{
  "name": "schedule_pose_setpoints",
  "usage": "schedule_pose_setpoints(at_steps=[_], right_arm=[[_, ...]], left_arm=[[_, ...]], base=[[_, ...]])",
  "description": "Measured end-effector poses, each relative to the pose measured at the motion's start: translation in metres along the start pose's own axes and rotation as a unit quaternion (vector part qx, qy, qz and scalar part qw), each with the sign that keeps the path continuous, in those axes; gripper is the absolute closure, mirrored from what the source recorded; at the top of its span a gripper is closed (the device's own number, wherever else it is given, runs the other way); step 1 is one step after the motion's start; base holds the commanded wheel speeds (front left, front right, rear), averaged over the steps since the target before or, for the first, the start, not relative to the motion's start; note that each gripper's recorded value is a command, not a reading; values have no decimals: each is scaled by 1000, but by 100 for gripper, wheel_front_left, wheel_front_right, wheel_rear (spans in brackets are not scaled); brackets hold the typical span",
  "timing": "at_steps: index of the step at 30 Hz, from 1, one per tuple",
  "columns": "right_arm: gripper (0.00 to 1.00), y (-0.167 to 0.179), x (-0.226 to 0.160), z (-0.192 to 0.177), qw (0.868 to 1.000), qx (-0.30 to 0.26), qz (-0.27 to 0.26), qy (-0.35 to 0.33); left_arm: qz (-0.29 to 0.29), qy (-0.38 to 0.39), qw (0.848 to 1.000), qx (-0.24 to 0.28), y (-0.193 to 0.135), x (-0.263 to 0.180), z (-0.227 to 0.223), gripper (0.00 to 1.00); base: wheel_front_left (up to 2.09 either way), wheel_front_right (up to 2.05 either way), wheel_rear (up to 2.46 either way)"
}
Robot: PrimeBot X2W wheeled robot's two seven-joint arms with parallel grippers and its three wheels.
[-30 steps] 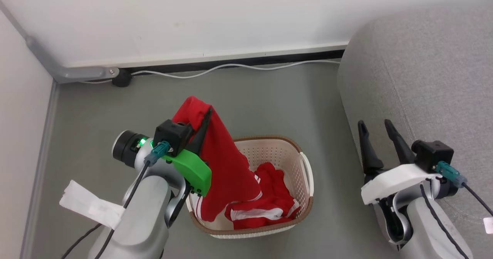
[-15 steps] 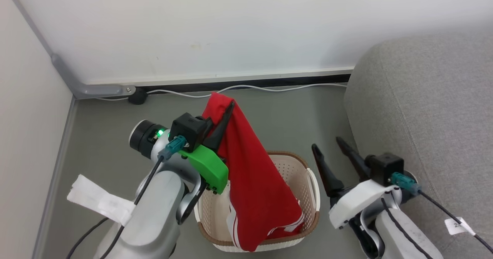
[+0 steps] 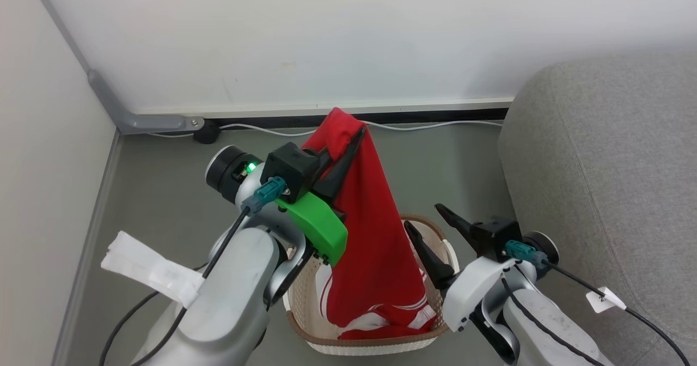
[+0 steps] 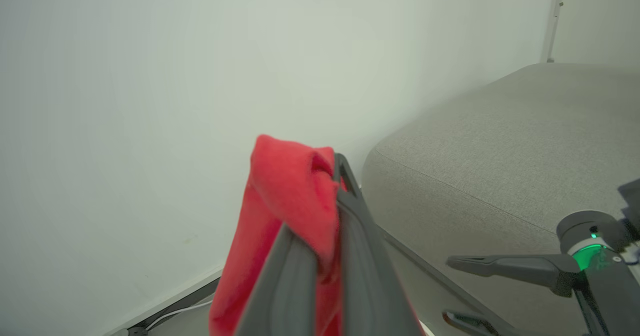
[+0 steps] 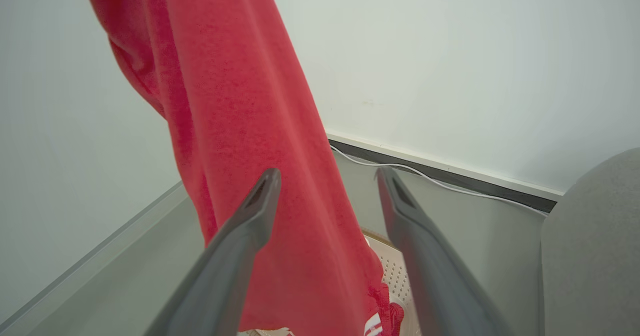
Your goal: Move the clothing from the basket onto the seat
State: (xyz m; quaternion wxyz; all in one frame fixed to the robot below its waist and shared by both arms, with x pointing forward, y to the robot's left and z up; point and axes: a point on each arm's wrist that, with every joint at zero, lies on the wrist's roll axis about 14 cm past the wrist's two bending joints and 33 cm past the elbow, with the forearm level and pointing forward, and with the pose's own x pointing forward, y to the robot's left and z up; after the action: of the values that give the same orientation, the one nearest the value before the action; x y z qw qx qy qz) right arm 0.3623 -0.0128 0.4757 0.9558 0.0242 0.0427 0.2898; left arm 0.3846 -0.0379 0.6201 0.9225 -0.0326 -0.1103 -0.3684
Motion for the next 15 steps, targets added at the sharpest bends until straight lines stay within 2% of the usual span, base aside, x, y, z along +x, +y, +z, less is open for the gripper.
schedule_pose_setpoints(at_steps=[5,10,15], right_arm=[[0,11,8,-9,999,-23,28,24],[0,40,13,-19,994,-47,84,46],[0,42,15,-28,992,-50,94,67]], left_arm=[[-4,-4,1000,3,-1,0,7,100],[-3,-1,1000,5,0,0,9,100],[-11,-3,1000,3,-6,0,12,100]], base=[[0,0,0],[0,0,0],[0,0,0]])
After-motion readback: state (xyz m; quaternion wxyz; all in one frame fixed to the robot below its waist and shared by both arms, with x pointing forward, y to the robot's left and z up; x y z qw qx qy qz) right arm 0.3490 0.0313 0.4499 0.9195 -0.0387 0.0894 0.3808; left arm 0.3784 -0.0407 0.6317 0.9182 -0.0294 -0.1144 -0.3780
